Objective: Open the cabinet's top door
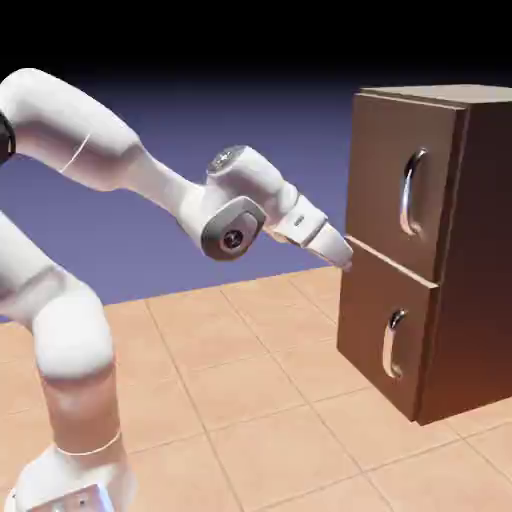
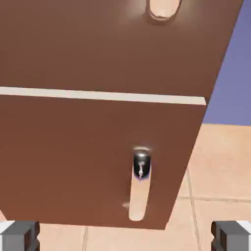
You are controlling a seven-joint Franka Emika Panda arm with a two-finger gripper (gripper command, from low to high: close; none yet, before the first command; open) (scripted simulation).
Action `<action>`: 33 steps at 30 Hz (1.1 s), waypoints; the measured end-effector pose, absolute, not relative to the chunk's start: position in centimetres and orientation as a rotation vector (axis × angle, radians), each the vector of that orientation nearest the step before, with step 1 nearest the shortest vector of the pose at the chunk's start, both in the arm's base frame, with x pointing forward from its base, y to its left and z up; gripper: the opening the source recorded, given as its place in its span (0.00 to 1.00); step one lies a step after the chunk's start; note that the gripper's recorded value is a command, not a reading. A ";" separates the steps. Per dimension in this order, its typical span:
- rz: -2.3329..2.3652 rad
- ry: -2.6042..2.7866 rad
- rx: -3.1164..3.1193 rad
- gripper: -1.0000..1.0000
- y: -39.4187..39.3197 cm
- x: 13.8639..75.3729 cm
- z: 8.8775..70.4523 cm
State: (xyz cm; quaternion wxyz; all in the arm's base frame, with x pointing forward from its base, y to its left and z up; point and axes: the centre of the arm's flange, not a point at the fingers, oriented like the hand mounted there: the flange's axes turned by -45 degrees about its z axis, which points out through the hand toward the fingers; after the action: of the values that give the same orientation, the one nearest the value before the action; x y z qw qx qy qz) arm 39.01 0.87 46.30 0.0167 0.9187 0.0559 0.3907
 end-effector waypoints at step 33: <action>0.850 1.651 1.396 0.50 4.2 38.9 53.1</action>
State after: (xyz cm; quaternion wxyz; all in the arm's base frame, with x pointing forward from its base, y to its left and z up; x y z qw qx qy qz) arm 38.94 4.22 53.14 0.3981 0.5513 0.6519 0.3355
